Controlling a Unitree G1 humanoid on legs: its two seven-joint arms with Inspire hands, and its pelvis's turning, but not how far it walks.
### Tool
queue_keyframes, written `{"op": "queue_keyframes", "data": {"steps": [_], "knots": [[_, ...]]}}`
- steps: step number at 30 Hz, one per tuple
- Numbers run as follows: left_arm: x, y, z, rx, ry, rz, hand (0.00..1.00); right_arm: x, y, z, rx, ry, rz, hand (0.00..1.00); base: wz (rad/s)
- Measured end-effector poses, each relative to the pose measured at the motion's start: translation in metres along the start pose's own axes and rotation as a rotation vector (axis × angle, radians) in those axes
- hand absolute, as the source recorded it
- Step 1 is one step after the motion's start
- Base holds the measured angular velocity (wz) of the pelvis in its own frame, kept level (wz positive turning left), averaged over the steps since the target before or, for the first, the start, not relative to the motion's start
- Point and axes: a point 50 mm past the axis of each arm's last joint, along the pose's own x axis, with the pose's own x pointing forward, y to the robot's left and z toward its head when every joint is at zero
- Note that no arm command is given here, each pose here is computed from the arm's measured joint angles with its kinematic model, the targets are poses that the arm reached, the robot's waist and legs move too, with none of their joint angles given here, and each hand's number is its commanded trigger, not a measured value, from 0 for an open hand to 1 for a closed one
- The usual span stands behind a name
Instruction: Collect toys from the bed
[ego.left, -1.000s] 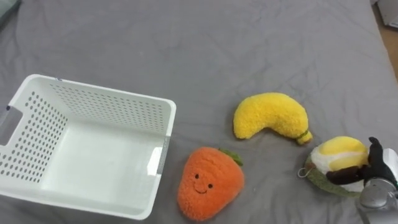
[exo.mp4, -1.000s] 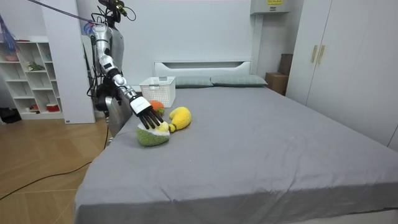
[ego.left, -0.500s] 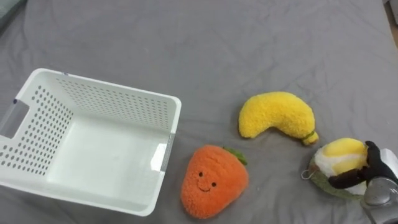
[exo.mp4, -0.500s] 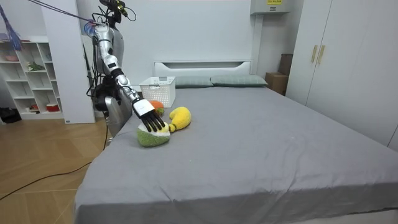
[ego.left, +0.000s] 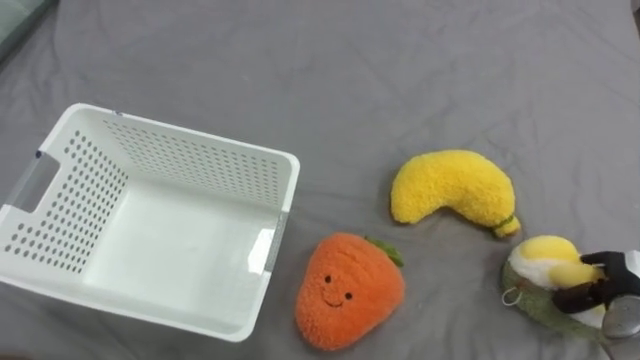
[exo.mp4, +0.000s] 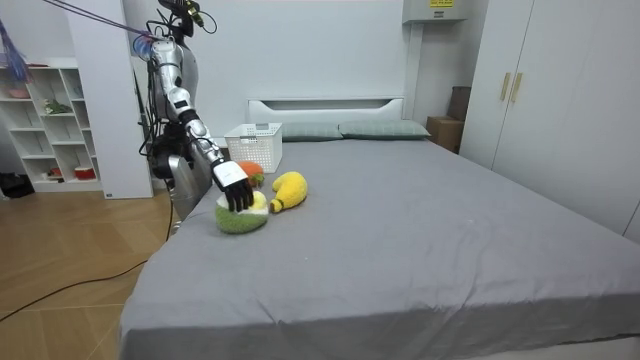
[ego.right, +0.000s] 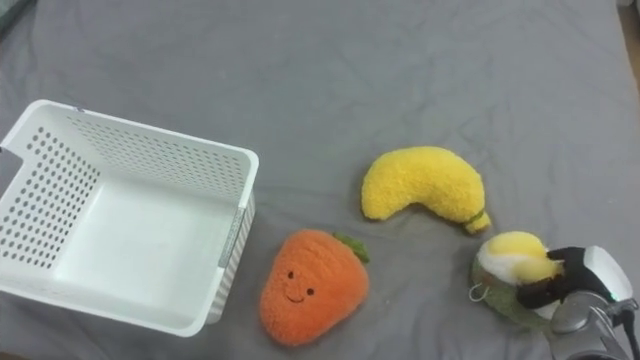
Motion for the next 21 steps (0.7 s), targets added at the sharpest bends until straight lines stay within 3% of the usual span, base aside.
{"op": "queue_keyframes", "data": {"steps": [21], "knots": [[0.0005,-0.0016,0.0050,-0.020,-0.020,-0.006,0.00,-0.0003,0.0030,0.0025,0.008,-0.025,0.056,1.00,0.00]]}}
